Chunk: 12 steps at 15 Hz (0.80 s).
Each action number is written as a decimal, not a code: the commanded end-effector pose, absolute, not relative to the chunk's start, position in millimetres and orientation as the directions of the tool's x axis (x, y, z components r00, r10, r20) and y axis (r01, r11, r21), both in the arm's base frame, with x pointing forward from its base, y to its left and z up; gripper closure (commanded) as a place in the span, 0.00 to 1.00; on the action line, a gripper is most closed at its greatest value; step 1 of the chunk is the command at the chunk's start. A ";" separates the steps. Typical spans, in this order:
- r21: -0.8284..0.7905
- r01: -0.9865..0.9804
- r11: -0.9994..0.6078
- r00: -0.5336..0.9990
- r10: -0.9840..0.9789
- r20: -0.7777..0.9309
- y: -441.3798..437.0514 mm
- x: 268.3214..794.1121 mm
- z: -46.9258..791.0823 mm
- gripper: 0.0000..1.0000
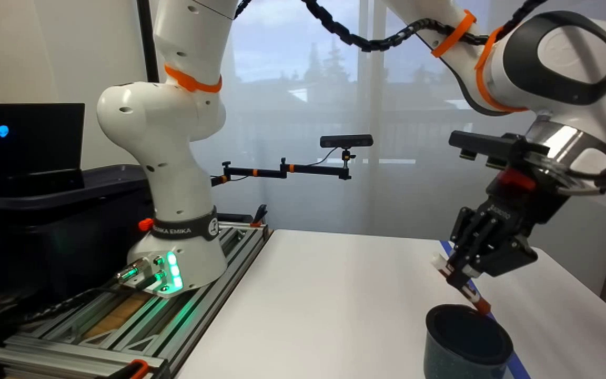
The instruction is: Put the marker on the table.
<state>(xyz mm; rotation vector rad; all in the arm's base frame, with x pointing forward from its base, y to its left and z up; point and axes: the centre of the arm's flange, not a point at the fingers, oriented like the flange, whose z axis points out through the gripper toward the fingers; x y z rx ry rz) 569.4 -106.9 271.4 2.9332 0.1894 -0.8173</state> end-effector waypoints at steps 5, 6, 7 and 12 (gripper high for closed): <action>0.241 0.317 -0.917 0.864 0.175 -0.472 -35.7 594.8 257.5 0.95; 0.236 0.340 -0.910 0.865 0.204 -0.459 -31.5 599.6 249.1 0.95; 0.230 0.361 -0.904 0.869 0.236 -0.435 -27.3 603.6 241.8 0.95; 0.180 0.419 -0.890 0.870 0.336 -0.361 -17.2 616.3 211.6 0.95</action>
